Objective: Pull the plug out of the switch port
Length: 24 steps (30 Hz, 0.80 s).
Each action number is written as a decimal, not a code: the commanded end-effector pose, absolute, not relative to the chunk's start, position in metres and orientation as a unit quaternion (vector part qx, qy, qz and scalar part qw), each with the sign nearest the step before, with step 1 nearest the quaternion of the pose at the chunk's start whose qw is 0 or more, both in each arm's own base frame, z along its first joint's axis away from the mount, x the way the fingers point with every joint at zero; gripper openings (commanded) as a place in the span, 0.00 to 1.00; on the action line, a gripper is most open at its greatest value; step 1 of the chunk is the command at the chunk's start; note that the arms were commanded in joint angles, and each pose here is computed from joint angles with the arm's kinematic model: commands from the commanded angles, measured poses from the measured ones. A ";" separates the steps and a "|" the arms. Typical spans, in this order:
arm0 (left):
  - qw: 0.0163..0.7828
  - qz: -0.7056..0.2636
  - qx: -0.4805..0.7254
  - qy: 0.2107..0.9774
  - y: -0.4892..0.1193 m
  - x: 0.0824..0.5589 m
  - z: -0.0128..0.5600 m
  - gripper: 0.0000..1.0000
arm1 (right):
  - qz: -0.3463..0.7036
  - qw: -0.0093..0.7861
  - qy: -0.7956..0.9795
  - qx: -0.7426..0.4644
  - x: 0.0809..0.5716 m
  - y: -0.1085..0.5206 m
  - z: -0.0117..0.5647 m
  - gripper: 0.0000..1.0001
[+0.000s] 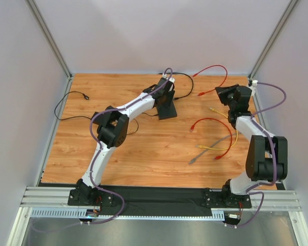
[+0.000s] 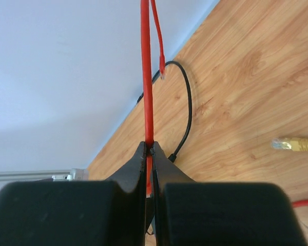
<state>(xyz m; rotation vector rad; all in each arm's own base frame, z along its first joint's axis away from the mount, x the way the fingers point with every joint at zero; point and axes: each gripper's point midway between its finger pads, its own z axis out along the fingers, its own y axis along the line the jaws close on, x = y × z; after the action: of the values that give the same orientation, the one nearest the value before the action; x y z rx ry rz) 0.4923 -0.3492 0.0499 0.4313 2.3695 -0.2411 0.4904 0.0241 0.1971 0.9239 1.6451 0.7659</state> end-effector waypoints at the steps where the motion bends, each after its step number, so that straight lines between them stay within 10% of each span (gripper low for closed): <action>1: 0.273 -0.079 0.186 0.940 -0.335 0.460 0.008 0.55 | 0.298 0.540 0.665 0.422 0.467 0.003 0.216 0.00; 24: 0.279 -0.109 0.202 0.933 -0.344 0.457 0.015 0.55 | 0.152 0.267 0.805 0.507 0.237 0.030 0.075 0.04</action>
<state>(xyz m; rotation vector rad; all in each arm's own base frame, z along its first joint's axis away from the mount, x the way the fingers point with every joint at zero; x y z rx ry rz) 0.4910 -0.3557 0.0510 0.4706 2.3485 -0.2996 0.2633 0.0182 0.0845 1.3693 2.0817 0.4132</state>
